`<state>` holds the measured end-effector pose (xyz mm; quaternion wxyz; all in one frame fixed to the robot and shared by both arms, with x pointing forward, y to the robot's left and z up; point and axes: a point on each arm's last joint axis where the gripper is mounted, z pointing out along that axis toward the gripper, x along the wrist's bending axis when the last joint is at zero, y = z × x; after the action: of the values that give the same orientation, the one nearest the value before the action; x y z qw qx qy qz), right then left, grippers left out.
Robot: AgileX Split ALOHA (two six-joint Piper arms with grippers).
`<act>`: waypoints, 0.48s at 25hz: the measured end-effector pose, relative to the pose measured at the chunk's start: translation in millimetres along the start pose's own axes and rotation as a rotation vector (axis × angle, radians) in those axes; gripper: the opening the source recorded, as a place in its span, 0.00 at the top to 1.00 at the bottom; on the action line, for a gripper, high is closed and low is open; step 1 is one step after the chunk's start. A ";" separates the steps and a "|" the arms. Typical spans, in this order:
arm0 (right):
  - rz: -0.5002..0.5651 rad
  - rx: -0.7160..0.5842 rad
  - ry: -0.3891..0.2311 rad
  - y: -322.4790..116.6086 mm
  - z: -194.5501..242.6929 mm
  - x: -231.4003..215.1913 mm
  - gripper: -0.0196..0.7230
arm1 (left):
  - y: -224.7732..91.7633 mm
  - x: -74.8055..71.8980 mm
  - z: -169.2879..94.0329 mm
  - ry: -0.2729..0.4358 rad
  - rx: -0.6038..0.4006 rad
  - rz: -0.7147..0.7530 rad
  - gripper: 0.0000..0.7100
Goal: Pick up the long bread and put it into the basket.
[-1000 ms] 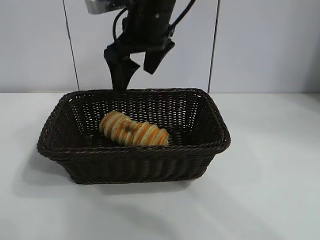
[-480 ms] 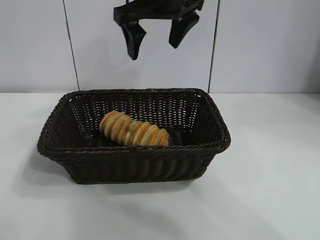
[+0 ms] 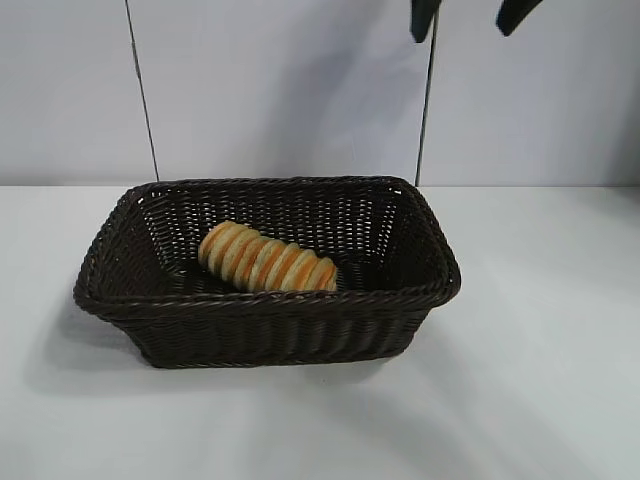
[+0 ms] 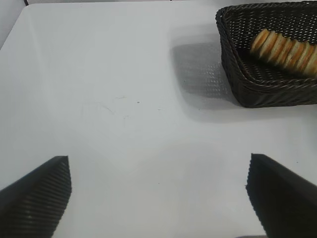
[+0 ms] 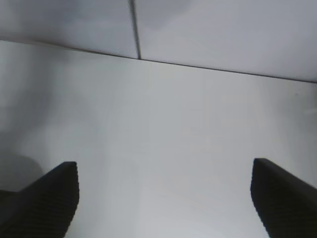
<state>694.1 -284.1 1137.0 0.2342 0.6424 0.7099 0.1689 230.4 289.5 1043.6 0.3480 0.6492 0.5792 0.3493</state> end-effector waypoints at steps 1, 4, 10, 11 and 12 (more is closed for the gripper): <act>0.007 0.004 -0.011 -1.9 -1.9 -8.3 0.06 | 0.0 0.0 0.0 0.000 0.000 0.000 0.02; 0.034 0.003 -0.037 -6.1 -10.6 -28.4 0.06 | 0.0 0.0 0.0 0.000 0.000 0.000 0.02; 0.085 -0.078 -0.061 -8.8 -55.4 -50.8 0.06 | 0.0 0.0 0.0 0.000 0.000 0.000 0.02; 0.096 -0.102 -0.067 -10.0 -68.4 -54.8 0.06 | 0.0 0.0 0.0 0.000 0.000 0.000 0.02; 0.103 -0.128 -0.071 -12.0 -83.2 -57.5 0.06 | 0.0 0.0 0.0 0.000 0.000 0.000 0.02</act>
<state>642.1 -337.3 1206.5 0.2908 0.6675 0.6547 0.2029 230.4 289.5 1043.6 0.3481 0.6491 0.5792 0.3494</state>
